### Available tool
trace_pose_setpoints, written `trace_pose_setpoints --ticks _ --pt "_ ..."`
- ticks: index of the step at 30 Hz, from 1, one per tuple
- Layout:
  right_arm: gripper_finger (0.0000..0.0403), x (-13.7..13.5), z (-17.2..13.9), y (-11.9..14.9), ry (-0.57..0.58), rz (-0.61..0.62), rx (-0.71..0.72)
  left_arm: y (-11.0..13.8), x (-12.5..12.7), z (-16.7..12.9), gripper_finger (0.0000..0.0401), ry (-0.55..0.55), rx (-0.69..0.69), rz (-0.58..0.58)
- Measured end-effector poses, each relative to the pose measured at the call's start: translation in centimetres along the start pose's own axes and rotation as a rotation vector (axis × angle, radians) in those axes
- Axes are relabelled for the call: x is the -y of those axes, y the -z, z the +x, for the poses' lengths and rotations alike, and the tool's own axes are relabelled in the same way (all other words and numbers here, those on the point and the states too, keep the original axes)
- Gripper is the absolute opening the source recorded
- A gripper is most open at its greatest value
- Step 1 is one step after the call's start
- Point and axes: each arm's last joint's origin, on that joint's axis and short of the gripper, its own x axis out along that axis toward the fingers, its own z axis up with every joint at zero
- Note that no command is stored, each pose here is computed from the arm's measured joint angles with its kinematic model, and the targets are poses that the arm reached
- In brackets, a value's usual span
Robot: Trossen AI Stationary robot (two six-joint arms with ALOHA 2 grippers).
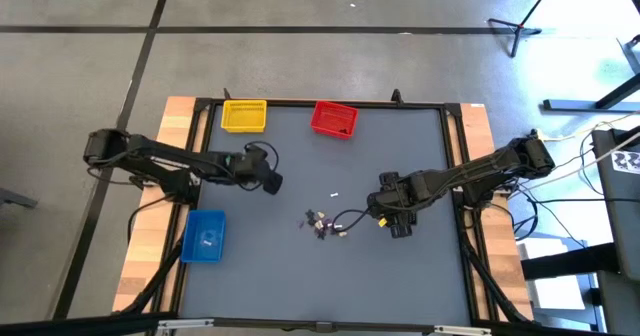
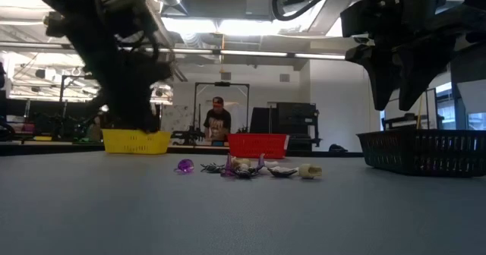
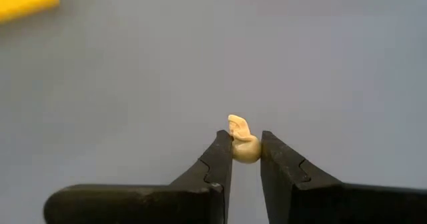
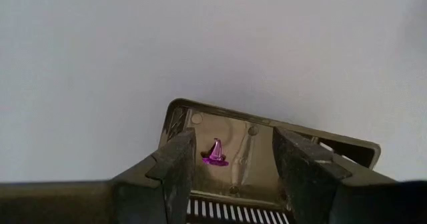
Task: Sort Halloween decoration
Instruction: Put the yellow skull toy into the yellow bin
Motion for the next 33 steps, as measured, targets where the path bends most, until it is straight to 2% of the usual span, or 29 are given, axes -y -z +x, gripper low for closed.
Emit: trace_pose_setpoints --ticks 8,15,24,33 --pt "0.0198 0.0 0.0 0.0 0.0 0.0 0.004 -5.0 -2.7 -1.4 0.0042 -0.074 0.192 -0.059" --pt "0.0198 0.0 0.0 -0.1 -0.001 0.001 0.007 -7.7 -6.8 -1.0 0.0043 -0.218 0.235 -0.15" --pt "0.0198 0.0 0.0 -0.1 -0.001 0.0 0.007 -9.1 -10.0 -0.6 0.0044 -0.334 0.22 -0.095" --pt "0.0198 0.0 0.0 -0.1 0.0 0.001 0.007 -9.2 -11.3 0.4 0.0044 -0.398 0.172 -0.069"
